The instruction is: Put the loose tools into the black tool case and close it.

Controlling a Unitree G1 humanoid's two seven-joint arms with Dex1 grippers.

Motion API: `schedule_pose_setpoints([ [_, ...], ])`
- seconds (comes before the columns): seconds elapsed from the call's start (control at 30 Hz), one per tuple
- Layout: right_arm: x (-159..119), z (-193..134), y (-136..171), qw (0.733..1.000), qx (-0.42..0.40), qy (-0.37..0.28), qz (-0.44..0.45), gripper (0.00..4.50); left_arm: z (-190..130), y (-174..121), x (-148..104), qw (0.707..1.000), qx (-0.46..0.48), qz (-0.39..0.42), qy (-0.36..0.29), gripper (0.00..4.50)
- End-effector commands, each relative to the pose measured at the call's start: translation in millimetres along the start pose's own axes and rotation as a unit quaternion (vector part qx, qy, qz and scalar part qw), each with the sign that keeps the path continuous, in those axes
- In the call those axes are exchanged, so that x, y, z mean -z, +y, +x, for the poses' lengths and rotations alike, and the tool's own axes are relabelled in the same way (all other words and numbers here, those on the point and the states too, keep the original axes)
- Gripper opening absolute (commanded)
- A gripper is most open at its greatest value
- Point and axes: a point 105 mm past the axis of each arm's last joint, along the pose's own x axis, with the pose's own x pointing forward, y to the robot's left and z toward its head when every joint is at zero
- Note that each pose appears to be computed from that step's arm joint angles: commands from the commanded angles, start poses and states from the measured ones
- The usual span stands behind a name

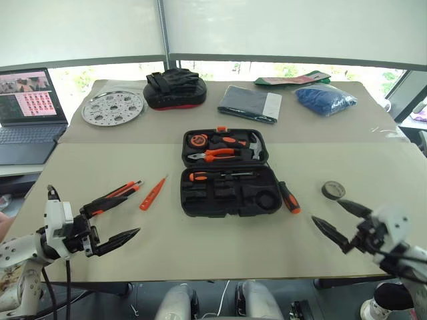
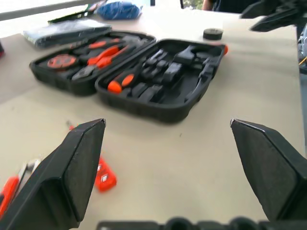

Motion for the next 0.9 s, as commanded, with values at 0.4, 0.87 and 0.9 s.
schedule_pose_setpoints([
  [0.4, 8.2, 70.9, 8.2, 0.99, -0.055, 0.132, -0.012, 4.5, 49.8, -20.8, -22.7, 0.996, 0.082, 0.014, -0.044, 4.49],
  [0.87, -11.2, 74.7, -27.7, 0.995, 0.018, 0.074, -0.056, 1.09, 54.6, -20.0, -25.7, 0.995, 0.085, 0.008, -0.052, 4.5],
  [0.9, -17.8, 71.8, -30.6, 0.996, 0.014, 0.061, -0.069, 1.09, 54.6, -19.0, -26.4, 0.995, 0.08, 0.007, -0.055, 4.5],
])
